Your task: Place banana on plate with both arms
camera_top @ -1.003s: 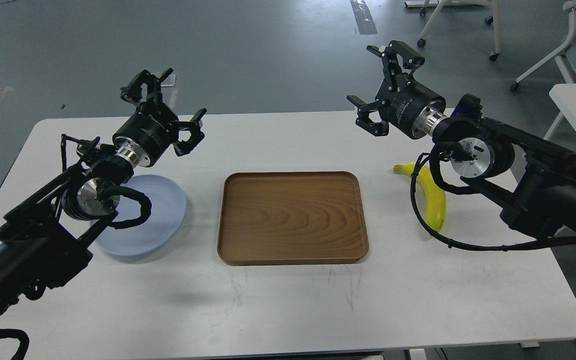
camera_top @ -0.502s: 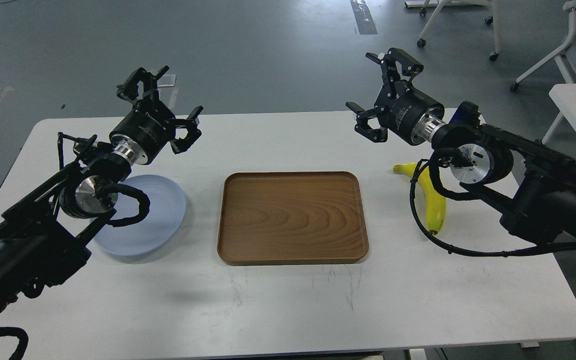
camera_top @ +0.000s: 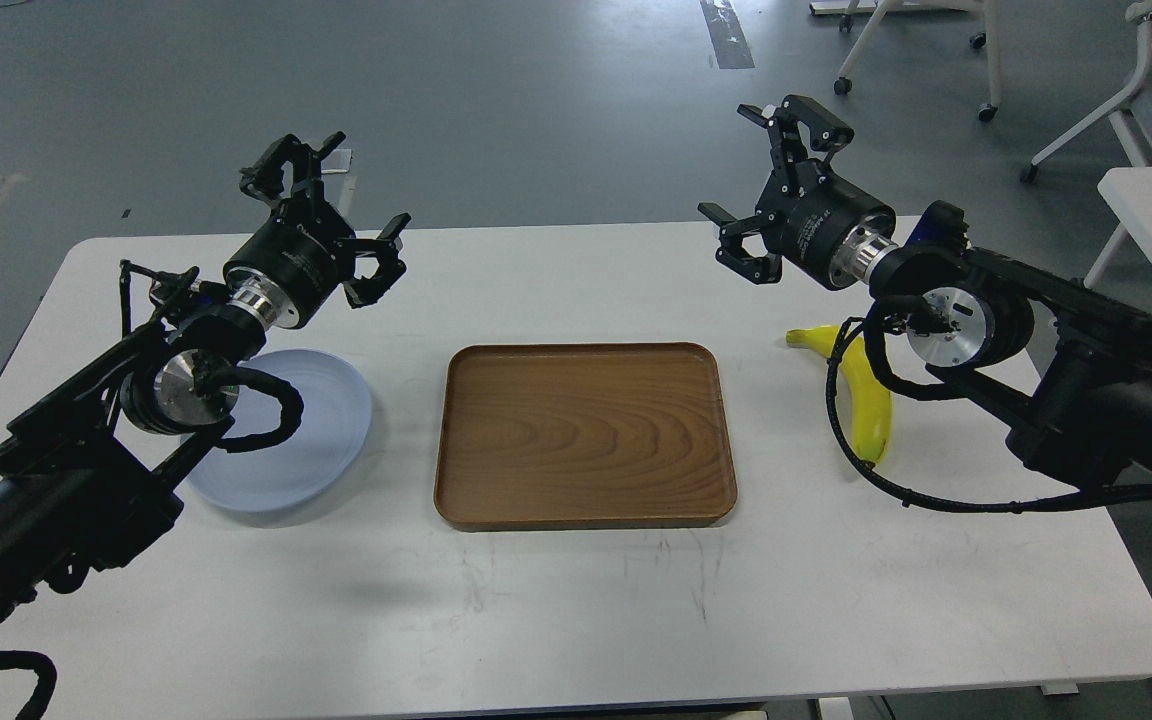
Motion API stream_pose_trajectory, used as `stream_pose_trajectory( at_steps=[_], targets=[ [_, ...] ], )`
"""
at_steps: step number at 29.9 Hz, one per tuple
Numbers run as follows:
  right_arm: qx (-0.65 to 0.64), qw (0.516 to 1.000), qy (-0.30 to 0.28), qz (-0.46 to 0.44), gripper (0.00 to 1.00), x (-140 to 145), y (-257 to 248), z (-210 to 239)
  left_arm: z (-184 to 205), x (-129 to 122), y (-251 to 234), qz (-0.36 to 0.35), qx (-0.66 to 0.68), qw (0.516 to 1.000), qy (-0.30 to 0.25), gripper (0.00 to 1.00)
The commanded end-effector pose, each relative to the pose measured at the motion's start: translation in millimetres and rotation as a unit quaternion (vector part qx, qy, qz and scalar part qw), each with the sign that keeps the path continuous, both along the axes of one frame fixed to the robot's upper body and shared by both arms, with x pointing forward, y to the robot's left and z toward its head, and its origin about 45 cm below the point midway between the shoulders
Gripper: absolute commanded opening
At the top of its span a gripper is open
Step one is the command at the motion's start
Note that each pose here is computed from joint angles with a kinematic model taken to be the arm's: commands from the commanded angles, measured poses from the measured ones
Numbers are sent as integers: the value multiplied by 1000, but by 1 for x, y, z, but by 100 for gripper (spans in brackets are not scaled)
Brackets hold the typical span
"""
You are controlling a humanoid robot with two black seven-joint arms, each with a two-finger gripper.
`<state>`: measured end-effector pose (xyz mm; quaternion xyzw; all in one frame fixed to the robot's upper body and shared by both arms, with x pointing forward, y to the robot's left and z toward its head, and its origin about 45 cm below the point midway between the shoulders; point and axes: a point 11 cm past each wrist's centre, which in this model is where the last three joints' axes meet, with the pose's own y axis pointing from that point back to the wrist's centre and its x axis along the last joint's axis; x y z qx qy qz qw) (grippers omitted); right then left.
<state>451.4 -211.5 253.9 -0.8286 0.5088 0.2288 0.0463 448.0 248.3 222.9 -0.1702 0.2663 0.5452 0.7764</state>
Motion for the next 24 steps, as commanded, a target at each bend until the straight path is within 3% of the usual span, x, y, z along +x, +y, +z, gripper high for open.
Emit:
stream_pose_trajectory(
  at_steps=[1, 9, 11, 14, 16, 18, 22, 24],
  targets=[
    [0, 1000, 0, 1, 99, 0, 2, 0, 0, 0, 0, 1, 0, 1000, 0, 98],
    [-1, 1000, 0, 1, 99, 0, 1, 0, 2, 0, 7, 1, 16, 1000, -7, 98],
    [-1, 1000, -1, 1, 99, 0, 1, 0, 2, 0, 5, -3, 47, 999, -22, 98],
    [-1, 1000, -3, -1, 99, 1, 2, -1, 9, 0, 1, -2, 134, 987, -86, 98],
    [-1, 1000, -4, -2, 99, 1, 2, -1, 17, -1, -1, 2, 273, 947, -167, 98],
    [-1, 1000, -3, -3, 99, 1, 1, -2, 21, 1, 2, 13, 370, 907, -200, 98],
    [-5, 1000, -3, -6, 99, 1, -2, -3, 13, -4, 10, -12, 486, 842, -234, 98],
    [-7, 1000, -2, -5, 99, 0, -3, -4, 4, -12, 34, -42, 571, 783, -243, 98]
  ],
)
